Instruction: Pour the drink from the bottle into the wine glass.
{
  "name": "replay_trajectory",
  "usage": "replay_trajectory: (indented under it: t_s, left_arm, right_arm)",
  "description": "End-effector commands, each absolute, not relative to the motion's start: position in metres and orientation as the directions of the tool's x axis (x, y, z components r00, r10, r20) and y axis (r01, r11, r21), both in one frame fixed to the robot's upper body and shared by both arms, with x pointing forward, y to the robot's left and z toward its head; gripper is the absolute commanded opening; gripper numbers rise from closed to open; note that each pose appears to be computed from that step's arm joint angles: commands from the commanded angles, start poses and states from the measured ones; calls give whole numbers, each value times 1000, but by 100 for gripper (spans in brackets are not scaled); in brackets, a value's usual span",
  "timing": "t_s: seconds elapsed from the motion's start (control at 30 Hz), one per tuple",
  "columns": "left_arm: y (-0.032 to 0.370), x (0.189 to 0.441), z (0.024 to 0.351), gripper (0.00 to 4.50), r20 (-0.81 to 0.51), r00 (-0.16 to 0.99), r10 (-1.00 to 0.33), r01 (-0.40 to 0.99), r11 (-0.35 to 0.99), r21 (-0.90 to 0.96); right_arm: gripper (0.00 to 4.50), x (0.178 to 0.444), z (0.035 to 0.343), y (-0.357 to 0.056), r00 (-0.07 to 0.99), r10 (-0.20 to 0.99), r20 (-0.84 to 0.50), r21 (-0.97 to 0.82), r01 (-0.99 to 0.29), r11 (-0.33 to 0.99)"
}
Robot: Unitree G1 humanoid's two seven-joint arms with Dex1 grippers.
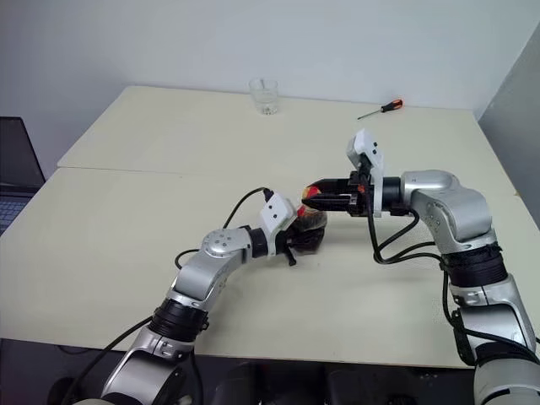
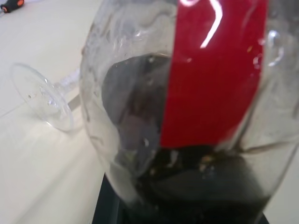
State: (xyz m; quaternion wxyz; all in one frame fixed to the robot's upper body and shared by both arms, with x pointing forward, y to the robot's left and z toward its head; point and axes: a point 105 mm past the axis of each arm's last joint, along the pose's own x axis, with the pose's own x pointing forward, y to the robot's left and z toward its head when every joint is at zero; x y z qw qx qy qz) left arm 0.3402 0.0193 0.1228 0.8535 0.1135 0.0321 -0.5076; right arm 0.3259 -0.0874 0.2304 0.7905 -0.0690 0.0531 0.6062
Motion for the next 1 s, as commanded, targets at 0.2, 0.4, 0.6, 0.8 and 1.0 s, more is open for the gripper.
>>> replay_trajectory:
  t_s: [0.2, 0.4, 0.6, 0.8, 1.0]
  left_arm:
    - [8, 337, 143, 75, -108, 435, -894, 892, 411, 190]
    - [6, 344, 143, 75, -101, 451, -887, 883, 426, 198]
    - [-4, 346, 145, 75, -91, 427, -899, 893, 404, 197]
    - [-9, 348, 145, 75, -94, 382, -919, 912, 359, 200]
    - [-9, 355, 151, 74, -100, 291, -951, 942, 267, 204]
  right_arm:
    - [407, 308, 280, -107, 378, 926, -14, -144, -917, 372]
    - [407, 299, 291, -122, 611, 791, 15, -175, -777, 604]
    - [407, 290, 274, -121, 796, 604, -46, -162, -603, 781]
    - [407, 287, 266, -112, 917, 398, 4, -98, -396, 913]
    - [407, 283, 259, -114, 960, 277, 32, -55, -275, 960]
